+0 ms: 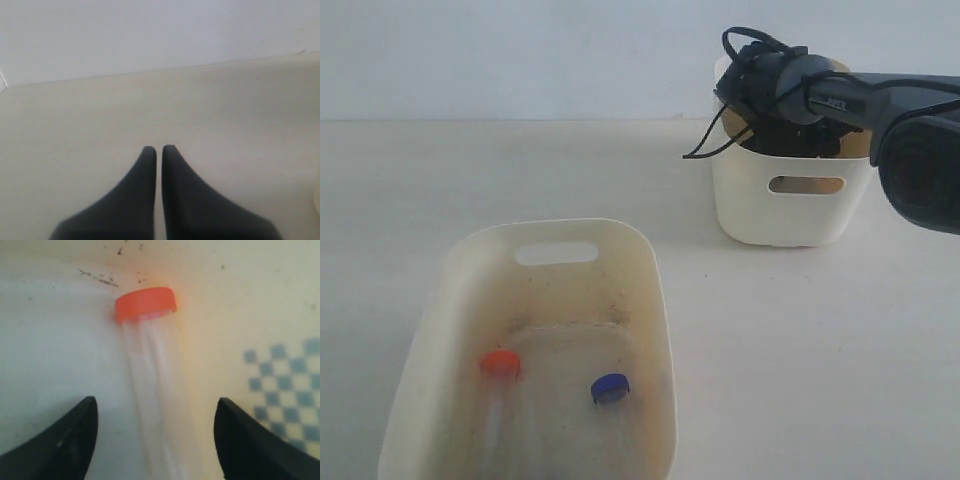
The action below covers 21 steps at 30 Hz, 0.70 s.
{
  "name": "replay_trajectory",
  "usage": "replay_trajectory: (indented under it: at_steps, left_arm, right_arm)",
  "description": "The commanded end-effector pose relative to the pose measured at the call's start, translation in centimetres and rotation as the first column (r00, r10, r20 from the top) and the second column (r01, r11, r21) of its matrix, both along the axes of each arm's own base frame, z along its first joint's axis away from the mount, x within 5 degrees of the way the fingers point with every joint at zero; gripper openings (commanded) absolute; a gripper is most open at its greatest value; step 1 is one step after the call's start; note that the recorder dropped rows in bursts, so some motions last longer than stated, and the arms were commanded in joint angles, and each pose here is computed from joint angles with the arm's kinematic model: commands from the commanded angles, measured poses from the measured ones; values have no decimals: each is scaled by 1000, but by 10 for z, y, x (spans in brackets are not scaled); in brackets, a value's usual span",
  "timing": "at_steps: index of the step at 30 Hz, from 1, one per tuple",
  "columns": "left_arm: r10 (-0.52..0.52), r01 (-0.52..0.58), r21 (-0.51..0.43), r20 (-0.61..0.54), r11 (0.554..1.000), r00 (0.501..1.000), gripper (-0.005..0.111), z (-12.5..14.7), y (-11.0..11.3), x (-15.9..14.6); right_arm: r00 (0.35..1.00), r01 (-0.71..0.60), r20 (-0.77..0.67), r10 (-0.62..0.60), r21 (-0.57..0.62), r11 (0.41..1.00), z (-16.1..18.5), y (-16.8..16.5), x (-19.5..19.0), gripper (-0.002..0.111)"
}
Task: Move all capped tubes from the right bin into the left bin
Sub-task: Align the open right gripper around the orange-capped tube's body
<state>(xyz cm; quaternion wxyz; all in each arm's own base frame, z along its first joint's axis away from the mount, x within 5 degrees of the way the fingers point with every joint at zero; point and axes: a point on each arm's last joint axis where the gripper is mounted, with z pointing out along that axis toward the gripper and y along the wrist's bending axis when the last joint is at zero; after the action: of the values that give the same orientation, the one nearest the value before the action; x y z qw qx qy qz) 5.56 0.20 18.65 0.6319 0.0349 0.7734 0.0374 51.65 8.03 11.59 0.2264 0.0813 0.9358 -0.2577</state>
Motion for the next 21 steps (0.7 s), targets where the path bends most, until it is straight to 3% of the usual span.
replay_trajectory:
  at_steps: [1, 14, 21]
  left_arm:
    - [1, -1, -18, 21, 1000, 1000, 4, 3, 0, 0]
    - [1, -1, -18, 21, 1000, 1000, 4, 3, 0, 0]
    - [1, -1, -18, 21, 1000, 1000, 4, 3, 0, 0]
  right_arm:
    - [999, 5, -51, -4, 24, 1000, -8, -7, -1, 48]
    - [993, -42, -109, 50, 70, 997, -18, -2, -3, 0]
    - [992, -42, -119, 51, 76, 996, -18, -2, -4, 0]
